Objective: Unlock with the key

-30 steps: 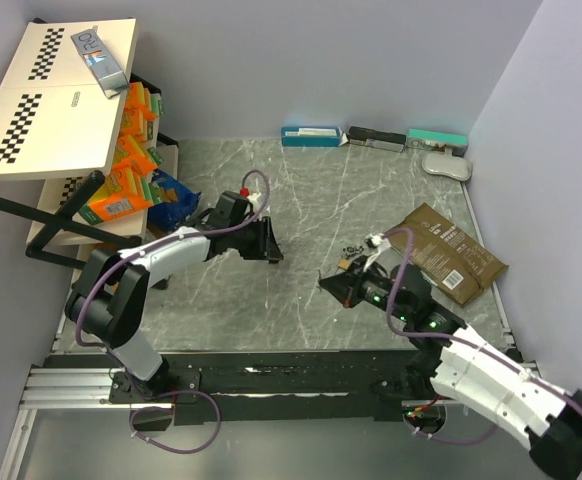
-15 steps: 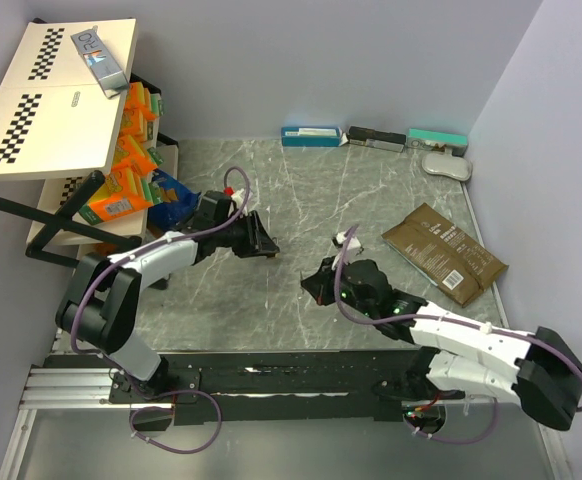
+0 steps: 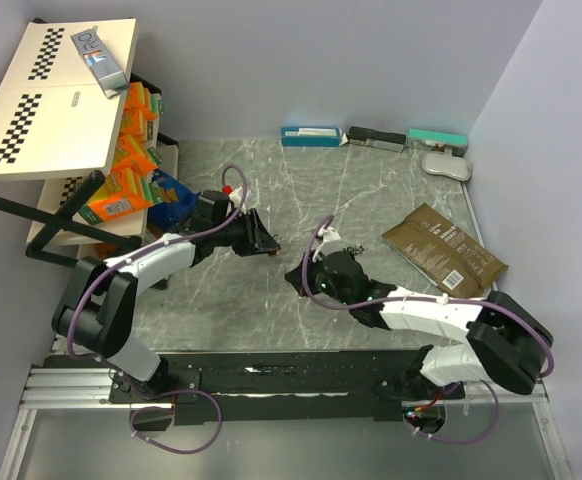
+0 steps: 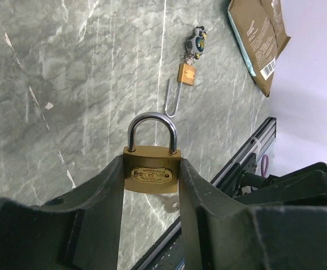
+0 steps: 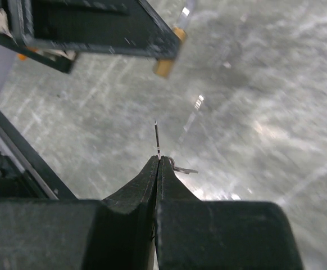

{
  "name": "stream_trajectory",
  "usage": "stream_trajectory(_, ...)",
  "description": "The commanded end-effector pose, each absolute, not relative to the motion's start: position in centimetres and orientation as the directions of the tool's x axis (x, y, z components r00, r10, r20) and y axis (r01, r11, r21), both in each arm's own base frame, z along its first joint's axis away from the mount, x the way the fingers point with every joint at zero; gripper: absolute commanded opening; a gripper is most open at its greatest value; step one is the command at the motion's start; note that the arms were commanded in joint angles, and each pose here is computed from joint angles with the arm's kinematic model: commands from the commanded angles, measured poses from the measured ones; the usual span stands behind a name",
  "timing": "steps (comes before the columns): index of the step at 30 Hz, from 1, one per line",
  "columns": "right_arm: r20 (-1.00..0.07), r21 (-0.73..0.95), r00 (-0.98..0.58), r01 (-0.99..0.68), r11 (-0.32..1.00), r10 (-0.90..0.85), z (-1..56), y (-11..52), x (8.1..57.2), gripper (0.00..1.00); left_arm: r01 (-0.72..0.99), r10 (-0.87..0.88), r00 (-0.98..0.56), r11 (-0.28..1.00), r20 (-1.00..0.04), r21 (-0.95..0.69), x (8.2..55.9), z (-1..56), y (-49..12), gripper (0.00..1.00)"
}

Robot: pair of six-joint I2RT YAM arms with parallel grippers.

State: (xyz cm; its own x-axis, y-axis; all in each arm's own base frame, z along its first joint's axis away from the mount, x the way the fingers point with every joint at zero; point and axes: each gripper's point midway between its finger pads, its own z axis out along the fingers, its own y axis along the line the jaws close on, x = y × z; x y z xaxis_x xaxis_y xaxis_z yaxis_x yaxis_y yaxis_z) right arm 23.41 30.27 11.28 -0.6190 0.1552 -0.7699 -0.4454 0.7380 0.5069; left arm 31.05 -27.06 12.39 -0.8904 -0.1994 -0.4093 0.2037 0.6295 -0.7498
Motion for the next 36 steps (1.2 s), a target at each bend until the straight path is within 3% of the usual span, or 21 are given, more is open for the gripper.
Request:
stream_trajectory(1,-0.781,0.568,-0.578,-0.497,0.656,0.238,15.2,33.5,24.8,0.00,0.255,-0.226,-0.861,0.581,-0.455,-0.773,31.5,15.1,-27.4,0.01)
stream_trajectory(18,-0.713,0.637,-0.654,-0.456,0.622,0.252,13.5,34.4,26.5,0.00,0.256,-0.224,-0.863,0.579,-0.453,-0.774,31.4,14.9,-27.4,0.01)
stream_trajectory(36,-0.711,0.626,-0.659,-0.433,0.649,0.246,12.9,34.0,27.7,0.00,0.262,-0.219,-0.861,0.582,-0.459,-0.769,31.5,14.9,-27.4,0.01)
